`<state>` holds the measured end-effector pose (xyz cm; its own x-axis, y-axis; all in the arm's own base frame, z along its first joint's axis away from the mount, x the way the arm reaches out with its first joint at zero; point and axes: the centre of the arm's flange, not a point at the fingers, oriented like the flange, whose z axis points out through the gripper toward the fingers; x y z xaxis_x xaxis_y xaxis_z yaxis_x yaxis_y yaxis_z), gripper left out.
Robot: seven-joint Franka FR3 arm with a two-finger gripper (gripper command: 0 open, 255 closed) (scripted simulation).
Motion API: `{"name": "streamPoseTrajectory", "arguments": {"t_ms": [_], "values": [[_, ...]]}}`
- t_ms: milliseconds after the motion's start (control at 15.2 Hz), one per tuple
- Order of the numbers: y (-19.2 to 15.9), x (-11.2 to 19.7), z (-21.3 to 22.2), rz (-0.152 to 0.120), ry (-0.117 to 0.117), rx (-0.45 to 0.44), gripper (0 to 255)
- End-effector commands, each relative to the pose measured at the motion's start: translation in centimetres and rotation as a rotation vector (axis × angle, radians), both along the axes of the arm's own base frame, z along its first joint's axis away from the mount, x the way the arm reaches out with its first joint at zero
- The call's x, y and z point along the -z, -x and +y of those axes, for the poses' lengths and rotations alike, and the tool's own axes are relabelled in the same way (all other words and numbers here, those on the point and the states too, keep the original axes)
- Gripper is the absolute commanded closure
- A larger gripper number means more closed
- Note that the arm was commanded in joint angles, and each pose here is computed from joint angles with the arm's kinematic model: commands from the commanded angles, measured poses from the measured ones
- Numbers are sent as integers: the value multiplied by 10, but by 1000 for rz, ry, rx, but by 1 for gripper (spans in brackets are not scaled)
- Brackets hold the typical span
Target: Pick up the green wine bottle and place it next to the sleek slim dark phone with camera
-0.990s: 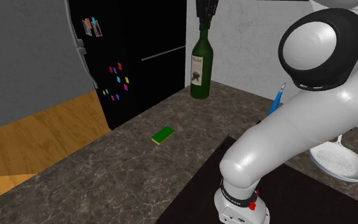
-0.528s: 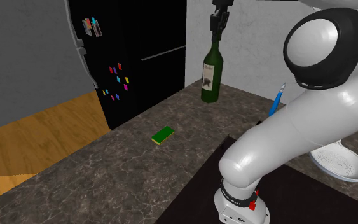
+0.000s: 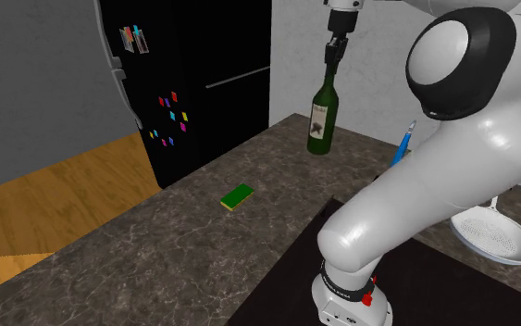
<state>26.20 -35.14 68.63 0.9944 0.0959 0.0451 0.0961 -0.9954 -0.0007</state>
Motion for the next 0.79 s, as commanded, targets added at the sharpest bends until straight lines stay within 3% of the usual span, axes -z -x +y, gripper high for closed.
{"name": "streamPoseTrajectory", "arguments": {"t_ms": [0,726], "values": [[6,16,-20,-1,1,-1,255],[37,98,-136,-1,1,-1,255]]}}
